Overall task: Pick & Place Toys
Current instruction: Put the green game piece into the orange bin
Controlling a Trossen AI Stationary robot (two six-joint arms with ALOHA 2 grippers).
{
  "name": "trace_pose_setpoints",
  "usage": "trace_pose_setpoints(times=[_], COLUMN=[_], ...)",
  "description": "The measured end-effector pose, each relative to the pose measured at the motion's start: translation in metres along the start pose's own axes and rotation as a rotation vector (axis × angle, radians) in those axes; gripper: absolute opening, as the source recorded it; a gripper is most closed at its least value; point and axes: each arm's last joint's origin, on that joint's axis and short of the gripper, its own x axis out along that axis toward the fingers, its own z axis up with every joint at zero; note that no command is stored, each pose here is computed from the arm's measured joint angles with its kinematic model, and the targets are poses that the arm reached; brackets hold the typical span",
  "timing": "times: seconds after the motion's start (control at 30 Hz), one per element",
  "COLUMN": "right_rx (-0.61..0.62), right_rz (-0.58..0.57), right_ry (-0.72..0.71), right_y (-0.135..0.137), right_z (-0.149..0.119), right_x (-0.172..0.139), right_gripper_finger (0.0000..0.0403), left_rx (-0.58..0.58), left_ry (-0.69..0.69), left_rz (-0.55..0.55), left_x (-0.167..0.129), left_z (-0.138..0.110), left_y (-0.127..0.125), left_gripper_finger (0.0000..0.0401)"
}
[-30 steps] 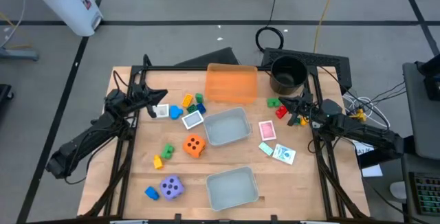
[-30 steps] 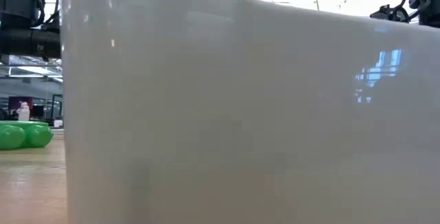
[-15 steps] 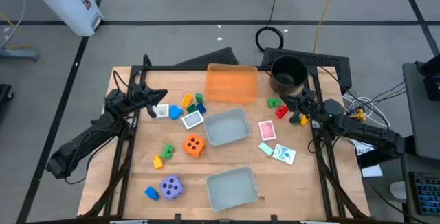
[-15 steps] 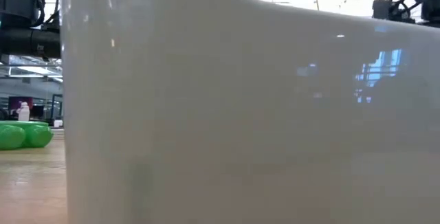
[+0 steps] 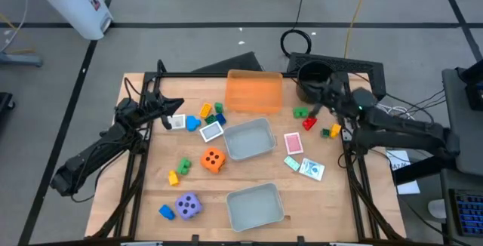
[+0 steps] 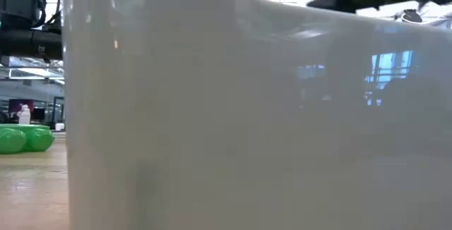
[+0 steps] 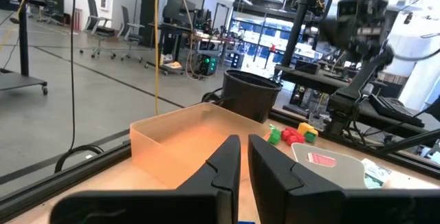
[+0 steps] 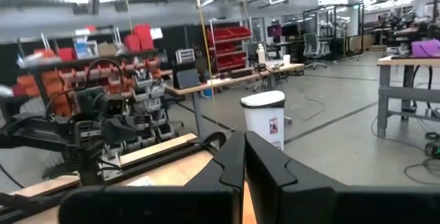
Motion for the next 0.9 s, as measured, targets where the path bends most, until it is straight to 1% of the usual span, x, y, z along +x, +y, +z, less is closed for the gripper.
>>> trace_pose_setpoints(times=[0.1, 0.17, 0.33, 0.43, 0.57, 0.9], right_rx=[-0.005, 0.029, 0.135, 0.164, 0.169, 0.154], right_rz=[-0.001, -0.007, -0.017, -0.026, -0.028, -0.023], right_ry=[0.055, 0.086, 0.123, 0.158, 0.164, 0.137], right_y=[0.006, 0.008, 0.010, 0.010, 0.010, 0.010], right_z=[0.005, 0.004, -0.012, -0.020, -0.023, -0.020], right_x=[0.030, 0.046, 0.067, 0.072, 0.074, 0.074], right_gripper_finger=[0.0009, 0.0009, 0.0009, 0.0009, 0.0009, 0.0009], left_rx=[0.000, 0.000, 0.000, 0.000, 0.000, 0.000], left_ry=[0.000, -0.001, 0.000, 0.000, 0.000, 0.000], left_rz=[0.001, 0.000, 0.000, 0.000, 0.000, 0.000], left_x=[0.000, 0.000, 0.000, 0.000, 0.000, 0.000], left_z=[0.000, 0.000, 0.000, 0.000, 0.000, 0.000], left_y=[0.000, 0.000, 0.000, 0.000, 0.000, 0.000], left_gripper_finger=[0.0035, 0.0035, 0.0035, 0.0035, 0.0035, 0.0035])
